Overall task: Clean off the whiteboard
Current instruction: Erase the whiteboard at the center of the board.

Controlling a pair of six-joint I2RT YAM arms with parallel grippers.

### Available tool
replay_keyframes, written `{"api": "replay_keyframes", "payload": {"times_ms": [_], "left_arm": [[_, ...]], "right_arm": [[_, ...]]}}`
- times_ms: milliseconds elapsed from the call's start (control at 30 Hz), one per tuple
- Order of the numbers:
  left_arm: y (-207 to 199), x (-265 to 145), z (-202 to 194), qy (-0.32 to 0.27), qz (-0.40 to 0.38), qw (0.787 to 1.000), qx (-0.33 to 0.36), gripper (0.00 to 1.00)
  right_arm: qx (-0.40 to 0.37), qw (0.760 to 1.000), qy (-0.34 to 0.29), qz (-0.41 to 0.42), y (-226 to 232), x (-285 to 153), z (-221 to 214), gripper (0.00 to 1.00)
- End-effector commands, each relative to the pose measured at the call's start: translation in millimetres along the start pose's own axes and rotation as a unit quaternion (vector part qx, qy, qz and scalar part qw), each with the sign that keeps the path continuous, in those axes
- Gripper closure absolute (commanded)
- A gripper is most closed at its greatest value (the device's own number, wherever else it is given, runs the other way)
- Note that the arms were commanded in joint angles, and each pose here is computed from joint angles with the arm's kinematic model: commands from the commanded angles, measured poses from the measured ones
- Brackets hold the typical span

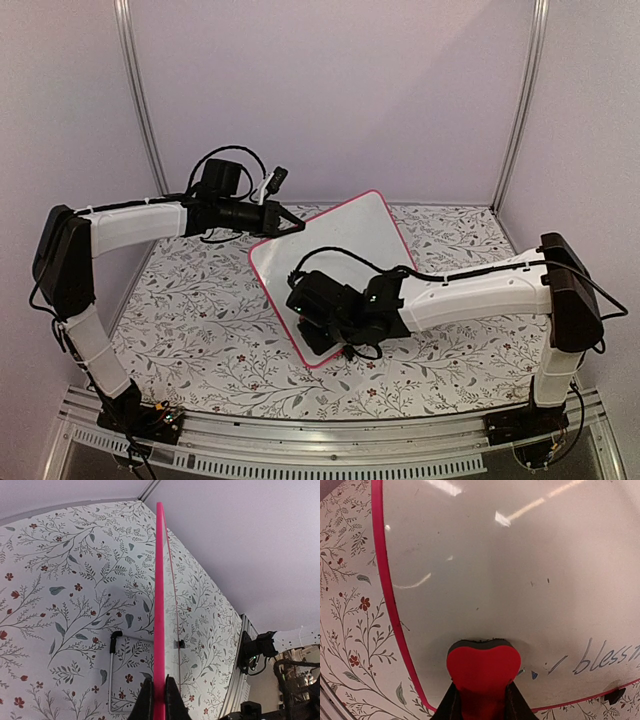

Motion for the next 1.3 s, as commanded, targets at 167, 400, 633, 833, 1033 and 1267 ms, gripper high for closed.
{"api": "replay_keyframes", "payload": {"times_ms": [167,400,633,833,1033,1267], "left_arm": [[0.3,9.1,-9.2,0.013,0.015,1.0,0.011,1.0],[0.6,9.7,-10.1,0.014,0.015,1.0,0.01,1.0],[-0.2,9.9,-10.3,0.014,0.015,1.0,0.012,1.0],[-0.6,9.8,-10.0,0.014,0.014,1.0,0.011,1.0],[-0.4,9.9,-10.2,0.014,0.015,1.0,0.012,1.0],[0.5,11.4,-11.2,0.016,0.015,1.0,0.011,1.0]], "right_arm": [[-0.024,0.999,0.048,0.008,6.8,5.2,-34.1,1.0],[-0.019,0.999,0.028,0.018,6.1,-10.7,-21.8,1.0],[-0.017,0.999,-0.036,0.002,-6.4,-45.6,14.7,1.0],[-0.005,0.996,-0.081,-0.022,-27.9,-61.0,42.3,1.0],[-0.025,0.996,-0.08,-0.034,-22.6,-44.6,49.2,1.0],[-0.044,0.996,-0.061,-0.037,-14.2,-17.7,39.3,1.0]]}}
Point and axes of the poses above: each gripper's point midway between its finger pads, its own x axis out along the fingers, its own y axis along the line the jaws close on, z = x × y, the point moved 6 cm from there along -x, back along the fingers, and after that the axes turned 3 degrees about x, right-handed, at the moved point
